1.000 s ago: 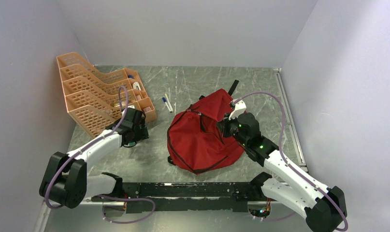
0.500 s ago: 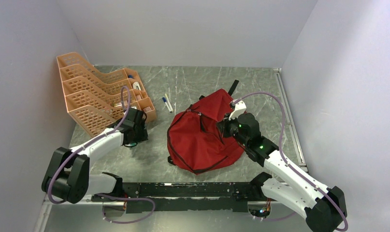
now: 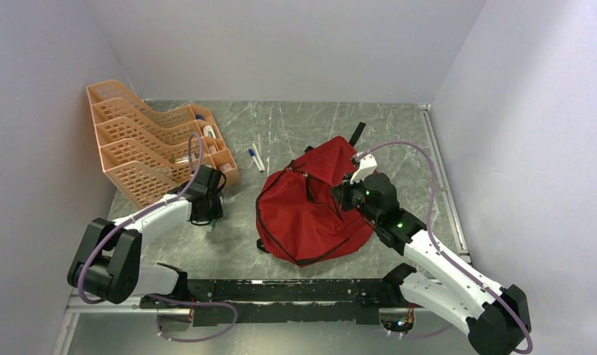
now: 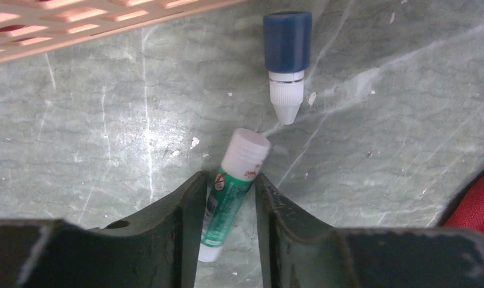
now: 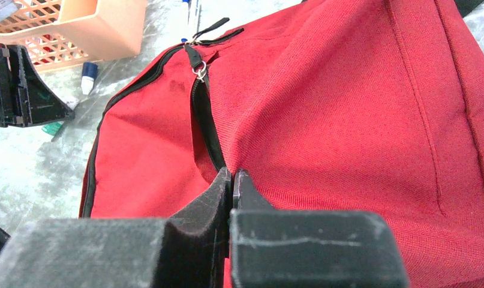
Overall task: Pack the student bag
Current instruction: Pick up the stationery from the center of the board.
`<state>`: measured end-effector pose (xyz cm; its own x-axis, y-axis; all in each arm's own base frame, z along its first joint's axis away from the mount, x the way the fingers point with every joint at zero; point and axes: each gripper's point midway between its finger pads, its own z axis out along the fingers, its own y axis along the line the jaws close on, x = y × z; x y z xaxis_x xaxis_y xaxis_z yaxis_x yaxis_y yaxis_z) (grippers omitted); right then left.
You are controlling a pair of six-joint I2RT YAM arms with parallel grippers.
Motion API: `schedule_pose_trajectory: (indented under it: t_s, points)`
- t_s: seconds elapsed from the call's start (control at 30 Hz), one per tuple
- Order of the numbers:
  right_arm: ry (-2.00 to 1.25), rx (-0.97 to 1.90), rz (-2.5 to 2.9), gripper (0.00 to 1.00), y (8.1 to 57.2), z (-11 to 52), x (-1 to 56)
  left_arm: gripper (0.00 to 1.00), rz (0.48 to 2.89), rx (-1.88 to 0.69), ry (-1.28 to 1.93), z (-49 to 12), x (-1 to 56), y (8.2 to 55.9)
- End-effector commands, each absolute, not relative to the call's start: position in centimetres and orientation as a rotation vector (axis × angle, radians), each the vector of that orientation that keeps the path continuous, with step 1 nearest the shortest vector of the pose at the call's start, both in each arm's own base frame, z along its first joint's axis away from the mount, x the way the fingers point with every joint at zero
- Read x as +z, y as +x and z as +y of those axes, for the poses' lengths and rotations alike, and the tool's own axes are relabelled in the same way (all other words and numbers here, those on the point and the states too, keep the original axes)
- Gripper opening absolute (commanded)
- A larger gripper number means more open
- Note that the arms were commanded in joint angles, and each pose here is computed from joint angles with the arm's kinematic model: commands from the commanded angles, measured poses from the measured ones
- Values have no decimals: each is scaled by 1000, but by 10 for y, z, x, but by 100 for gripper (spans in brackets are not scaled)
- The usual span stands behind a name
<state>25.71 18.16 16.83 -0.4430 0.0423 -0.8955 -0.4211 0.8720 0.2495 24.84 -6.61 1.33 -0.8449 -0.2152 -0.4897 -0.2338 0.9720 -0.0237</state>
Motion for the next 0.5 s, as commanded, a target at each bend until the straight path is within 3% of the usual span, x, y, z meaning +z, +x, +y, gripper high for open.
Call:
schedule_pose_trajectory:
  t_s: [0.0, 0.23, 0.27, 0.3, 0.33, 0.47]
  points:
    - [-283, 579, 1943, 0, 256, 187, 174, 37, 2611, 7, -314, -70, 12, 251]
    - [-284, 580, 1941, 0, 255, 187, 175, 25, 2623, -37, -279, -76, 10, 250]
    - [-283, 580, 1941, 0, 255, 187, 175, 20, 2625, -53, -270, -79, 9, 250]
    - [-283, 578, 1940, 0, 255, 187, 175, 8, 2629, -74, -254, -82, 9, 250]
    - [-282, 577, 1941, 0, 255, 187, 175, 5, 2630, -95, -242, -85, 9, 251]
    - [-277, 577, 1936, 0, 255, 186, 177, 5, 2614, -218, -184, -101, 23, 253]
